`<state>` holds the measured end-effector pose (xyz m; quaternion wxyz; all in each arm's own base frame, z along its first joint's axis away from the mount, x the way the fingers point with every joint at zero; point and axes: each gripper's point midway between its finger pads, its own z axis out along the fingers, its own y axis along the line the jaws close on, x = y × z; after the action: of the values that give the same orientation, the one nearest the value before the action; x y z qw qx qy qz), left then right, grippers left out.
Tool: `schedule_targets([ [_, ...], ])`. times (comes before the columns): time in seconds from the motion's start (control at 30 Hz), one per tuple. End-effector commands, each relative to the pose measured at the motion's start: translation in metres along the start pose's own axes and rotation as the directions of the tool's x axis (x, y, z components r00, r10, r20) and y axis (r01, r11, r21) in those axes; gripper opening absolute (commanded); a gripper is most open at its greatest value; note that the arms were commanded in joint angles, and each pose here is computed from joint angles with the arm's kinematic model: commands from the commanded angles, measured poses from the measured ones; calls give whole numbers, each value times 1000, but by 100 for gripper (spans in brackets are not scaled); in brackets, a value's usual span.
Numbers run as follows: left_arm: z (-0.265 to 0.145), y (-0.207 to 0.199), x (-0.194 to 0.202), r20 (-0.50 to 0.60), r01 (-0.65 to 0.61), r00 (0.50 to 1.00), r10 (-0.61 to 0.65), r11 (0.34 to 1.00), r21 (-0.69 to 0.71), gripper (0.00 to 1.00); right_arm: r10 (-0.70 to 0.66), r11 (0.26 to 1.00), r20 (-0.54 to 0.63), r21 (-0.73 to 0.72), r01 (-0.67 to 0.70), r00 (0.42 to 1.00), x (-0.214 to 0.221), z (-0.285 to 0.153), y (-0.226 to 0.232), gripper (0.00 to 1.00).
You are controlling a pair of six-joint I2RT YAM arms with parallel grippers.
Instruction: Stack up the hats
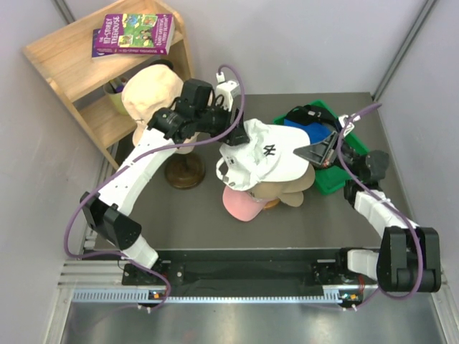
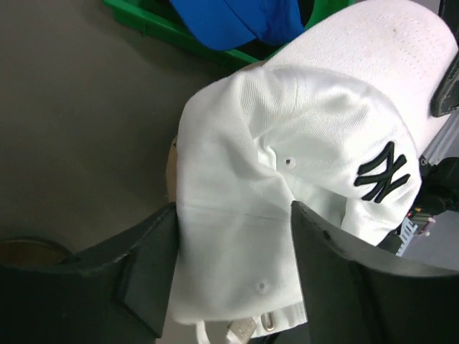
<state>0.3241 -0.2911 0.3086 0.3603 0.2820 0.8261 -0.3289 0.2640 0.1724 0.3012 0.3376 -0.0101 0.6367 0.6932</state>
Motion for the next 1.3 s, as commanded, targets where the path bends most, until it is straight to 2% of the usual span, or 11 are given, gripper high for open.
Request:
schedule_targets([
  [0.0,-26,-13,-52,177,-43,983,46,999,-19,73,-55,998,87,19,53,995,-33,5,24,0],
  [0.03,-29,-14,-55,187,-45,981,48,999,-21,78,18,996,83,82,-24,996,-31,4,12,0],
  [0.1,-35,-16,-62,211,-45,976,50,999,-27,82,-39,989,66,142,29,997,-35,3,8,0],
  [0.13,-37,-17,-63,216,-43,975,49,999,-29,84,23,979,57,199,-34,998,-30,-1,-2,0],
  [0.2,-39,-17,-62,216,-28,976,34,999,-32,84,-4,977,46,214,-6,999,-31,-4,2,0],
  [0.43,-46,-12,-52,211,-20,977,34,997,-71,90,75,962,96,256,-98,993,-29,-27,-4,0],
  [0.57,-39,-17,-41,168,-1,986,5,1000,-23,78,87,959,81,264,-106,993,-23,-30,-5,0],
  [0.63,-35,-20,-30,135,29,990,-29,1000,3,65,98,956,99,267,-122,990,-24,-35,-6,0],
  [0.67,-36,-20,-27,127,36,991,-36,999,4,63,89,957,110,266,-116,990,-25,-36,-4,0],
  [0.9,-36,-22,10,46,94,994,-95,995,15,62,70,973,223,201,-116,972,-49,-41,13,0],
  [1.27,-16,-22,56,-37,181,983,-180,983,34,54,77,973,230,195,-123,970,-50,-46,11,0],
])
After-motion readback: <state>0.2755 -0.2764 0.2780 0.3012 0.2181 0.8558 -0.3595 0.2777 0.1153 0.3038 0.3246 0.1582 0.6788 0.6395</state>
